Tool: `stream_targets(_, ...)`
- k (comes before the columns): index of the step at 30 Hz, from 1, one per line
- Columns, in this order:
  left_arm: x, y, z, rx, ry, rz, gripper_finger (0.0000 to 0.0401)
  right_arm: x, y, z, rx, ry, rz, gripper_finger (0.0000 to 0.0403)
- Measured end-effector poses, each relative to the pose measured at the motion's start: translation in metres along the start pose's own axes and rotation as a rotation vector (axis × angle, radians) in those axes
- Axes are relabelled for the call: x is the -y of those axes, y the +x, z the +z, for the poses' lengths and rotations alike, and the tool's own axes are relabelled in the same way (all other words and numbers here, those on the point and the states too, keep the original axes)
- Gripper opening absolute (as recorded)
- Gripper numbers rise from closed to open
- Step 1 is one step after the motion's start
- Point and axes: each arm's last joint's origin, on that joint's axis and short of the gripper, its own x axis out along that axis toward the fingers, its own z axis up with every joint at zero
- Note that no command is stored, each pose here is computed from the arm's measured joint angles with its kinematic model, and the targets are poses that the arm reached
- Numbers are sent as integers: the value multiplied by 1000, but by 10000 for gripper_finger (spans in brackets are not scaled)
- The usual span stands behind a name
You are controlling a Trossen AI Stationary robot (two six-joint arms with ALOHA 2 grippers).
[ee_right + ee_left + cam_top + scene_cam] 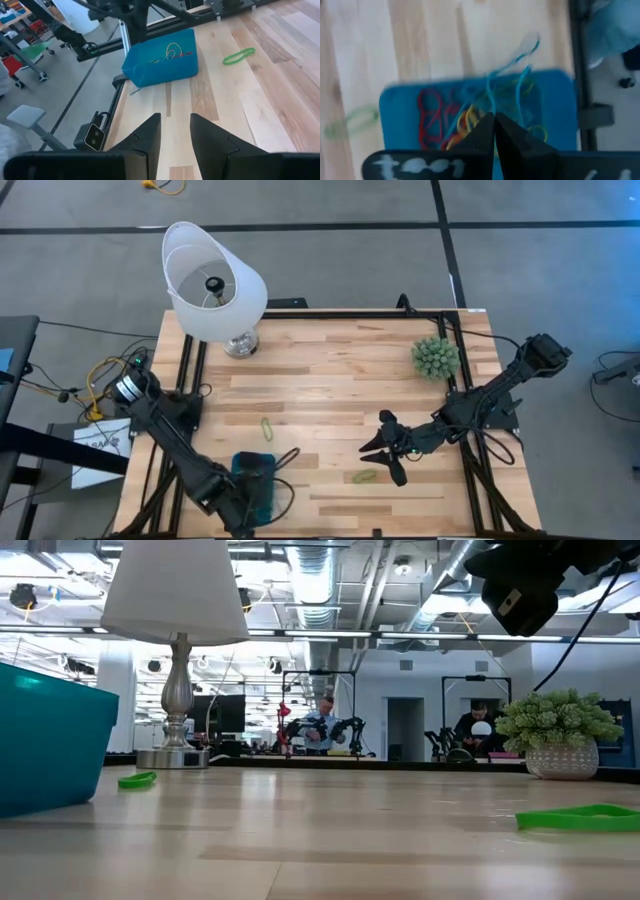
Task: Pick and place items into bin
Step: Put the blue rubber band into the blue bin, then put the bottom green rubber band into the blue bin
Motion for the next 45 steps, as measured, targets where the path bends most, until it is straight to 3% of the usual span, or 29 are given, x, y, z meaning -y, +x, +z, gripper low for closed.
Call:
stream_targets(7,3,-17,-19,-121,-81,121,0,0,0,0,-3,-1,-1,98)
stream_targets(16,11,-30,-29,-196,-162,111,0,1,0,-1,-8,-3,-5,98)
stream_targets(23,10,-26,-17,-68,-132,113,0,1,0,-1,-8,-3,-6,98)
stream_targets(29,0,-22,-2,-5,-239,111,4,1,0,-1,-12,-5,-7,98)
stream_targets(39,-6,-17,3,-41,-268,85,91,3,16,-39,-234,-112,-43,132)
stream_targets(45,-10,-17,7,62,-165,192,124,1,34,-53,-321,-155,-39,156)
